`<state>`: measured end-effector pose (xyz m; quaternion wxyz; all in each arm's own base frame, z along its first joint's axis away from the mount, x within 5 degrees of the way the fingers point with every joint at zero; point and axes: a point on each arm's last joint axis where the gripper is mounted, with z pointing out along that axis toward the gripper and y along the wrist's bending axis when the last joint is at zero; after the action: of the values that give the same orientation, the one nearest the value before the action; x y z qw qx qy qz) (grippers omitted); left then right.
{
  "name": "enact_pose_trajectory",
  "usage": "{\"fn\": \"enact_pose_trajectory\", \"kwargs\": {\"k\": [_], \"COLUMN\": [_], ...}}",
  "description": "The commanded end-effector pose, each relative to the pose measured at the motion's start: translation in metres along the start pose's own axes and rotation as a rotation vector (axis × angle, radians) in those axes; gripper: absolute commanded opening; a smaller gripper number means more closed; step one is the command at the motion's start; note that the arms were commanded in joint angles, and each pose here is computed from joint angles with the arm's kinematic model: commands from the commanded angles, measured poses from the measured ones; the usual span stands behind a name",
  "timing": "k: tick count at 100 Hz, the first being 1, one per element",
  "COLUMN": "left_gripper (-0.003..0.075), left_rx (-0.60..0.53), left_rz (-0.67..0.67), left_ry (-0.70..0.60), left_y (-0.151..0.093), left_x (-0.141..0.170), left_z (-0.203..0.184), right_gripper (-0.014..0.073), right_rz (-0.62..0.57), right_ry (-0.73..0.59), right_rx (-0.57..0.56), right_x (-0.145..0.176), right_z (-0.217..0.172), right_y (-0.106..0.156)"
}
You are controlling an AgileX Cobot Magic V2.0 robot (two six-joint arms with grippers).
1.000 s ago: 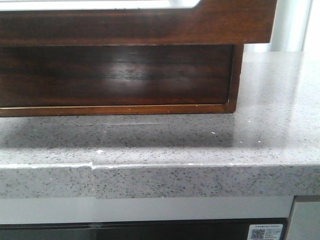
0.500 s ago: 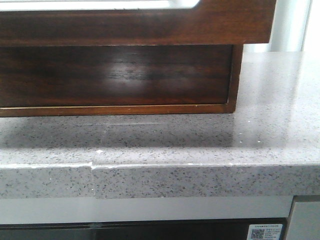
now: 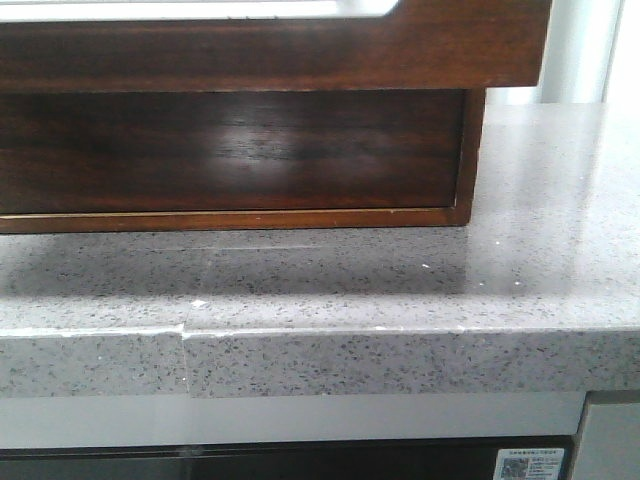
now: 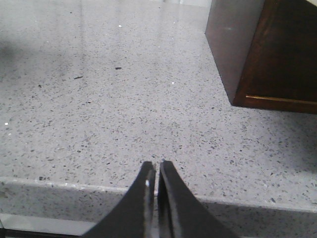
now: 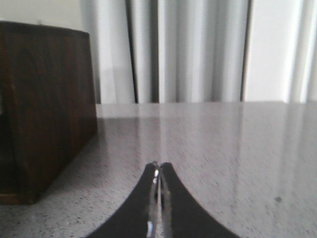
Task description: Put scissors in drawer with both arms
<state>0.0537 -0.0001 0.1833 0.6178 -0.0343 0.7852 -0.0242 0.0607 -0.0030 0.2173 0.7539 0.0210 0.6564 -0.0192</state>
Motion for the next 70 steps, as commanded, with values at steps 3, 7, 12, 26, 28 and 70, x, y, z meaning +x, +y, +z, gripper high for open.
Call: {"fn": "enact_pose_trajectory", "kwargs": {"k": [3, 7, 12, 26, 28, 70], "left_gripper": [-0.0022, -0.0022, -0.0022, -0.0022, -0.0022, -0.0022], "left_rx": [0.007, 0.007, 0.007, 0.007, 0.007, 0.007], "left_rz": [-0.011, -0.011, -0.011, -0.011, -0.011, -0.011], "left_ry": [-0.068, -0.068, -0.068, -0.068, -0.068, -0.068], "left_y": [0.000, 0.000, 0.000, 0.000, 0.000, 0.000], "left_x": [0.000, 0.000, 0.000, 0.000, 0.000, 0.000], "left_z": [0.000, 0.000, 0.000, 0.000, 0.000, 0.000], "right_gripper": [-0.0042, -0.0042, -0.0042, -0.0042, -0.0042, -0.0042], "right_rz": [0.026, 0.024, 0.017, -0.004, -0.006, -0.016], "right_ry": [-0.055, -0.021, 0.011, 0.115, 0.132, 0.377], "right_rx": [0.019, 0.025, 0.031, 0.049, 0.050, 0.057], "right_x": [0.003, 0.006, 0.009, 0.019, 0.021, 0.043], "right_z": [-0.001, -0.002, -0.003, -0.006, -0.007, -0.014], "right_y": [-0.001, -0.002, -0.002, -0.004, -0.004, -0.004]}}
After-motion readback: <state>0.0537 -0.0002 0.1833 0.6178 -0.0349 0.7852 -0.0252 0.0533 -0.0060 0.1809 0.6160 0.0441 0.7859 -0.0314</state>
